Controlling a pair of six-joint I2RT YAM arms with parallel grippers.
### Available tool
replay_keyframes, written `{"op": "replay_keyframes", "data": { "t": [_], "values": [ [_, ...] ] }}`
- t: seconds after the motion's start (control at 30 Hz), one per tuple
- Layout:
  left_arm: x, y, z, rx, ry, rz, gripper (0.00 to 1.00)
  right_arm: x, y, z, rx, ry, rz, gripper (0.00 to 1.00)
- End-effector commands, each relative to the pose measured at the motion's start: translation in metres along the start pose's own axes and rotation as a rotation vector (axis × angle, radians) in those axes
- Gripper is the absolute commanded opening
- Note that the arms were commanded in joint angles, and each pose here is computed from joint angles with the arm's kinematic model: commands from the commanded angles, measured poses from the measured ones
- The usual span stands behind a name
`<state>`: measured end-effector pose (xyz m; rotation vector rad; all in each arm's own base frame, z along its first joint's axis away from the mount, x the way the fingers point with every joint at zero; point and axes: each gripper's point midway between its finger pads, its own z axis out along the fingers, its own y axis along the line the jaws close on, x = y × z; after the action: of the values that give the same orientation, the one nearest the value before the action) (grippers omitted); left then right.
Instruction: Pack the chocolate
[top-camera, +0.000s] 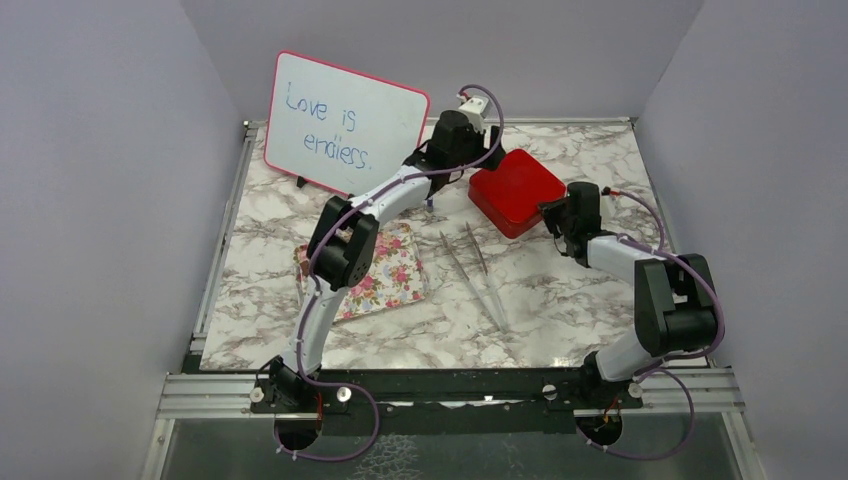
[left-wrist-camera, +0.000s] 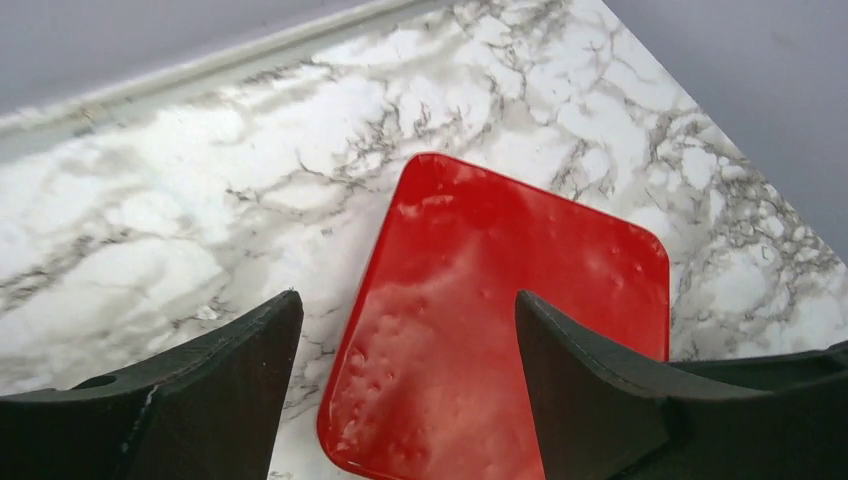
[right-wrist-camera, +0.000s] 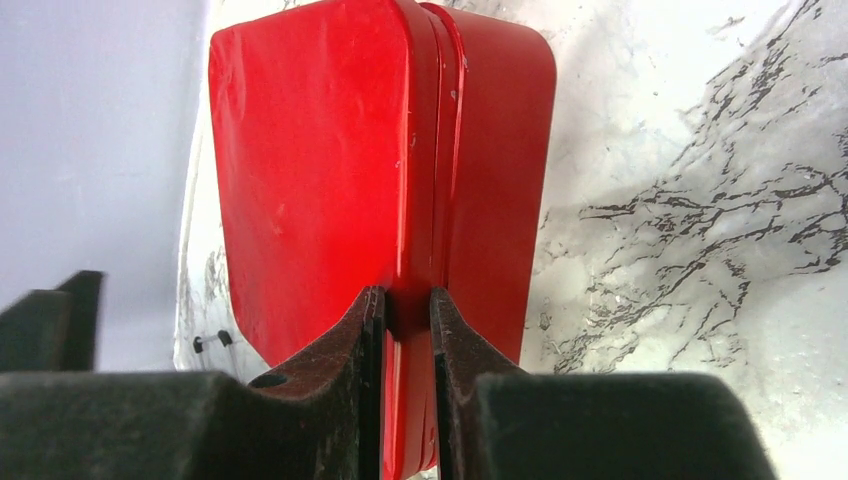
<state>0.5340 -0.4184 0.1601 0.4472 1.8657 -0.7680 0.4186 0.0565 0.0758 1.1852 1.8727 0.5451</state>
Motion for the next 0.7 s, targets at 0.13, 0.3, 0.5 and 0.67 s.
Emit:
{"op": "replay_keyframes", "data": {
  "t": [0.13,0.3,0.5,0.67],
  "values": [
    [0.004,0.020,-0.010,-0.151,0.091,0.088,0.82,0.026,-0.089,-0.001,0.284,0.095,-0.174,0.11],
    [0.028,0.017,-0.012,-0.117,0.191,0.025,0.84,0.030,-0.084,-0.004,0.247,0.116,-0.175,0.23],
    [0.031,0.008,-0.017,-0.086,0.190,-0.014,0.87,0.009,-0.027,-0.012,0.104,0.095,-0.239,0.43],
    [0.028,0.005,-0.027,-0.094,0.188,-0.047,0.88,-0.022,0.008,-0.026,0.070,0.025,-0.354,0.72]
  ]
}}
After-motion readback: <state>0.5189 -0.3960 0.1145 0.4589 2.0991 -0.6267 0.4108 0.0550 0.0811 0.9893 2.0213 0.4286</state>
